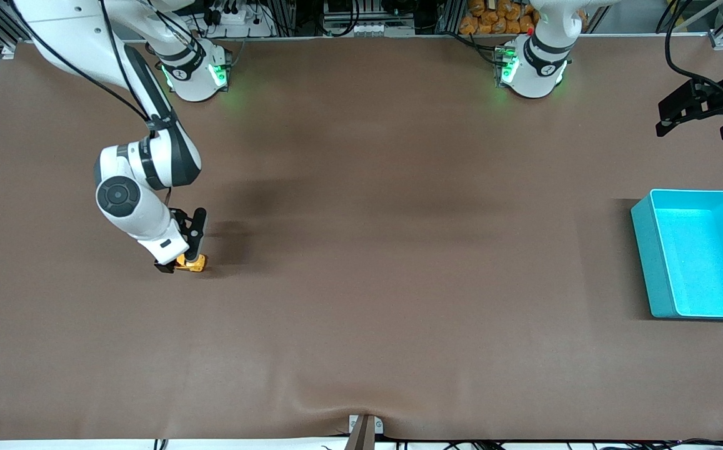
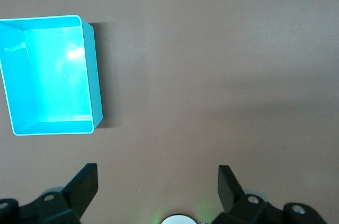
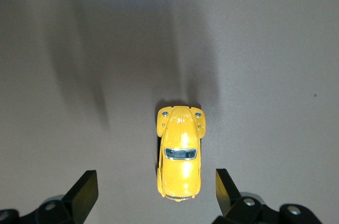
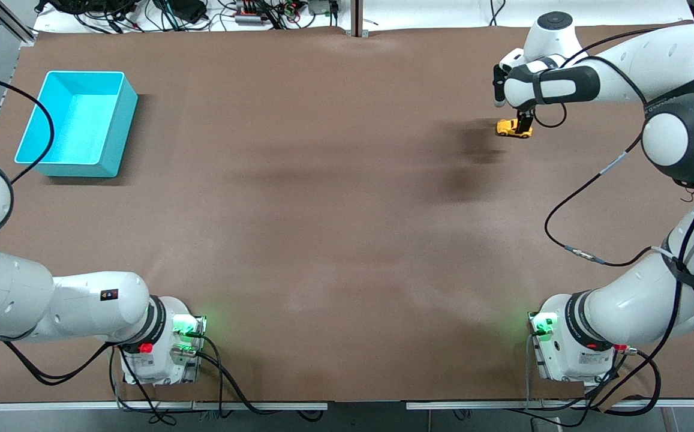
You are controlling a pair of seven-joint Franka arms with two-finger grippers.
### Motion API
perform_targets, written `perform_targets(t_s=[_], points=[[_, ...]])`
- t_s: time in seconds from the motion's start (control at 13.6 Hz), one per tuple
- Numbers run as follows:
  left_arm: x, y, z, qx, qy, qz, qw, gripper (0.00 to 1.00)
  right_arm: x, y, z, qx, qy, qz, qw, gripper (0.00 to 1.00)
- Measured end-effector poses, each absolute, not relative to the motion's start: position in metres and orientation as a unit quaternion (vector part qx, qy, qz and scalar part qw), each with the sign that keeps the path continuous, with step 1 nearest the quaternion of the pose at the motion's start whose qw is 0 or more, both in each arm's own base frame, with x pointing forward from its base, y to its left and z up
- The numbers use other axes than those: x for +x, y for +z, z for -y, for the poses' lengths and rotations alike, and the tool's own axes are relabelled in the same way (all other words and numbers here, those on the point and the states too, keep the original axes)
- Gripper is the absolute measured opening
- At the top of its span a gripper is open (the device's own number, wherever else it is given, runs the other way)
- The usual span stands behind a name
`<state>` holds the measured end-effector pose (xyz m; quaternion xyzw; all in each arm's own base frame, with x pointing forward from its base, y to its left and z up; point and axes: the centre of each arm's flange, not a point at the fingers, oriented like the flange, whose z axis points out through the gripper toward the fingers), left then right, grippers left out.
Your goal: Wind and store yellow beetle car
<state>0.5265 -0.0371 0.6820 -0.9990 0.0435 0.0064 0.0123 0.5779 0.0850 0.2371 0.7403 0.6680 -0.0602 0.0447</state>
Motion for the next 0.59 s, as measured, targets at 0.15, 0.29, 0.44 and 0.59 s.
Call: perform_targets(t_s=[0.15,0.29,0.44,0.59], points=[[0.527,0.682,0.037,-0.999,0.006,-0.044,0.012,1.00,0.582,0.232,-0.082,0.742,-0.061,-0.667,0.045,0.93],[0.527,0.682,0.037,-0.999,0.007,-0.044,0.012,1.00,0.586,0.228,-0.076,0.744,-0.062,-0.663,0.044,0.88],[0.527,0.682,0.037,-0.999,0.007,-0.044,0.012,1.00,0.589,0.220,-0.070,0.747,-0.063,-0.660,0.044,0.84],[0.527,0.682,0.037,-0.999,0.007,-0.044,0.012,1.00,0.592,0.211,-0.067,0.748,-0.059,-0.659,0.046,0.85]])
